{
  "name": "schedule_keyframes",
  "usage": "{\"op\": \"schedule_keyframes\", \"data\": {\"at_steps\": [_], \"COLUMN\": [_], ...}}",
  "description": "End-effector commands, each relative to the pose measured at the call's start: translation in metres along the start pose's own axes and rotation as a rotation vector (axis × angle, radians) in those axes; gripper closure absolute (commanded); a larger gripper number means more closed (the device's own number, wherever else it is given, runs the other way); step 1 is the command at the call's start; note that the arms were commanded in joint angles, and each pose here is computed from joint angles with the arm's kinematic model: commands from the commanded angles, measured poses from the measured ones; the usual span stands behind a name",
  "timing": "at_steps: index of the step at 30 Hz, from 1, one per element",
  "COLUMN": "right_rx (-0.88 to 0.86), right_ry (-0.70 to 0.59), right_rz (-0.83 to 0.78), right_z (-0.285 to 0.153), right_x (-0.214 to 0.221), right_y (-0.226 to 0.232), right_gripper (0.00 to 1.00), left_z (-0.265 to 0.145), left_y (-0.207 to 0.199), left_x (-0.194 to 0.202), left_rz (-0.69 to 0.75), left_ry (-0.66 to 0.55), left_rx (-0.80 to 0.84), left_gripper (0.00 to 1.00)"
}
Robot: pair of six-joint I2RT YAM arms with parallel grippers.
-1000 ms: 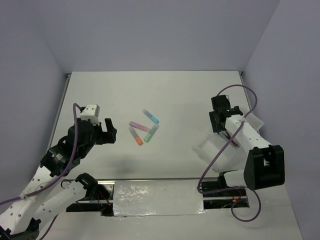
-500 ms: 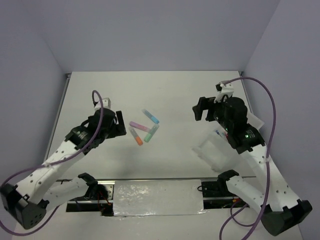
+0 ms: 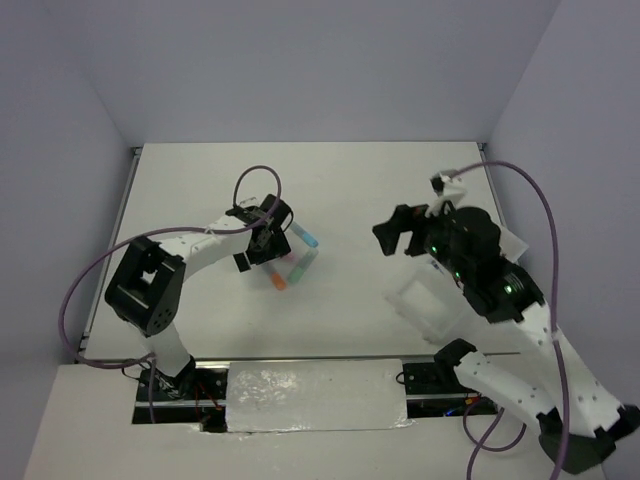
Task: Sort the stationery into containers
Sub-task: Pick up the pen from the center of the board.
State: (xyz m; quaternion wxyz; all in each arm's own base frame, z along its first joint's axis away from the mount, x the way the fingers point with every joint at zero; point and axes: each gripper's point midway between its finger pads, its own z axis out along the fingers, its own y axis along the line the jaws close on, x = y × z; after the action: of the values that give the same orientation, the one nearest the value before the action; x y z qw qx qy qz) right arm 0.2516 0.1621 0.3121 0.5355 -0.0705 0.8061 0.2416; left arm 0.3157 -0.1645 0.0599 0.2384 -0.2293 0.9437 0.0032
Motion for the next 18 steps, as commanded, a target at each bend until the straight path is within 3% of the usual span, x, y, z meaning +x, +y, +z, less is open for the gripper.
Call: {"op": "schedule_keyframes", "data": {"at_steps": [1, 4, 9, 11, 12, 13, 14, 17, 18], "right_rx": [0.089, 0.025, 0.021, -0.007, -0.01, -0.01, -0.007, -0.004, -0.006], "right_ry": [-0.108, -0.166, -0.073, -0.068, -0.073, -0.086, -0.097, -0.109, -0.11], "right_rz": [-0.031, -0.029, -0.029, -0.029, -0.027, -0.027, -0.026, -0.03, -0.03], "right_z": [-0.04, -0.054, -0.058, -0.059, -0.06, -0.063, -0.066, -0.073, -0.074], "right_x": [0.007, 0.014, 0.024, 0.024, 0.024, 0.022, 0.02, 0.016, 0.016], "right_y": [-0.027, -0.023, -0.02, -0.015, -0.014, -0.014, -0.015, -0.015, -0.015], "right_gripper": [0.0, 0.0, 0.05, 0.05, 0.05, 0.05, 0.05, 0.05, 0.05], "left_z": [0.009, 0.019, 0.034, 0.043, 0.045, 0.048, 0.049, 0.047, 0.045], "left_y": [-0.011, -0.009, -0.006, -0.003, -0.002, 0.002, 0.005, 0.018, 0.02], "left_x": [-0.003, 0.006, 0.023, 0.037, 0.042, 0.051, 0.054, 0.062, 0.063], "left_rz": [-0.05, -0.067, -0.071, -0.048, -0.042, -0.026, -0.02, -0.011, -0.006], "left_ry": [0.016, 0.038, 0.071, 0.108, 0.122, 0.143, 0.15, 0.165, 0.167], "left_rx": [0.0, -0.025, -0.034, -0.052, -0.058, -0.072, -0.079, -0.104, -0.102], "left_gripper": [0.04, 0.05, 0.18, 0.32, 0.56, 0.65, 0.7, 0.72, 0.79]}}
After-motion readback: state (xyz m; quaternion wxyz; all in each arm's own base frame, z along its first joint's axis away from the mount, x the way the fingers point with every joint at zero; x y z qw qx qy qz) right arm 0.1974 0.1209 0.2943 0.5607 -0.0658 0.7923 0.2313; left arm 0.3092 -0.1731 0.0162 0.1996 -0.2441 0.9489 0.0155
